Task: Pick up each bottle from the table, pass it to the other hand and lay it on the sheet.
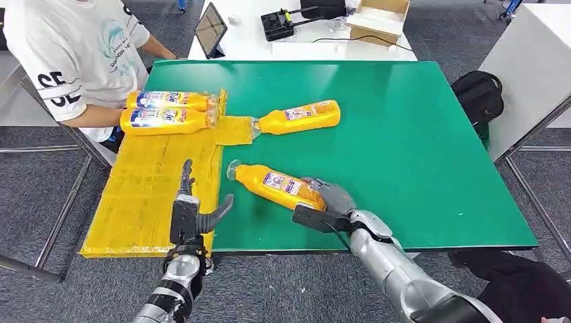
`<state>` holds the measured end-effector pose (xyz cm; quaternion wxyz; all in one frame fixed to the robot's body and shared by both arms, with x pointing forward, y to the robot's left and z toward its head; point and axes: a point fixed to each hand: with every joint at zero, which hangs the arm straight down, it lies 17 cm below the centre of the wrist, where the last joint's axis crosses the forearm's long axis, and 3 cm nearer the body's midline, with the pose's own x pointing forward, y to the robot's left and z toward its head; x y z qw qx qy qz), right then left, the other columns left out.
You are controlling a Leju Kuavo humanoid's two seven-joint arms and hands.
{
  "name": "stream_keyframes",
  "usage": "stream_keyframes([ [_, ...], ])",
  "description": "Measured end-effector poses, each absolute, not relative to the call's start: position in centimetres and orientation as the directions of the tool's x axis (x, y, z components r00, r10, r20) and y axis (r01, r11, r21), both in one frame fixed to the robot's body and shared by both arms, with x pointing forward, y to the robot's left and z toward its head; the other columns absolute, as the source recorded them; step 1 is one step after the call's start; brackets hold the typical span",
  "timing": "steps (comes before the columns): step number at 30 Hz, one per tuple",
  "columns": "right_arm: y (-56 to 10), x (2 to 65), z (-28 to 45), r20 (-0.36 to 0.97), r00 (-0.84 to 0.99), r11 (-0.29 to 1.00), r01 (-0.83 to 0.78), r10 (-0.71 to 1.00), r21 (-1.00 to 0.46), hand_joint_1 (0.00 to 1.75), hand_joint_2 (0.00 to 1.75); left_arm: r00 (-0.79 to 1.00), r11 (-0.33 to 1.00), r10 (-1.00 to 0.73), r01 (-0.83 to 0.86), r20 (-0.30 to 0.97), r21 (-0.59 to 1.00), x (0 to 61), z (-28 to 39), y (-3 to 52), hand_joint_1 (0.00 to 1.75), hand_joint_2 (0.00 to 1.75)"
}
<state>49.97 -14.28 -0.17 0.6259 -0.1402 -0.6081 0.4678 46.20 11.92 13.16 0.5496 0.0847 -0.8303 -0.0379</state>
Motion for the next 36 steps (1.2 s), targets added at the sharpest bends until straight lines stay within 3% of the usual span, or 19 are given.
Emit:
stream_keyframes([
  [16, -13.6, 49.4, 0.4, 0.676, -0.183, 0.589, -0.366, 0.714, -0.721, 1.75, 1.75, -0.374, 0.983, -0.182, -0.093, 0.909, 0.158, 46.2, 12.8, 12.0, 0.00, 1.75],
  [22, -13.8, 49.1, 6.1, 0.698, -0.271, 0.699, -0.108, 0.663, -0.707, 1.75, 1.75, -0.347, 0.979, -0.196, -0.118, 0.917, 0.164, 45.7, 11.6, 12.9, 0.00, 1.75],
  [27, -16.1, 47.6, 14.7, 0.713, -0.372, 0.801, 0.199, 0.595, -0.565, 1.75, 1.75, -0.328, 0.976, -0.207, -0.139, 0.922, 0.169, 45.3, 10.9, 13.5, 0.00, 1.75],
  [32, -18.6, 45.3, 19.9, 0.693, -0.430, 0.813, 0.371, 0.578, -0.448, 1.75, 1.75, -0.321, 0.976, -0.198, -0.148, 0.926, 0.158, 45.3, 10.8, 13.6, 0.00, 1.75],
  [36, -19.5, 44.4, 21.3, 0.692, -0.443, 0.815, 0.411, 0.570, -0.409, 1.75, 1.75, -0.319, 0.977, -0.194, -0.151, 0.928, 0.153, 45.3, 10.8, 13.6, 0.00, 1.75],
])
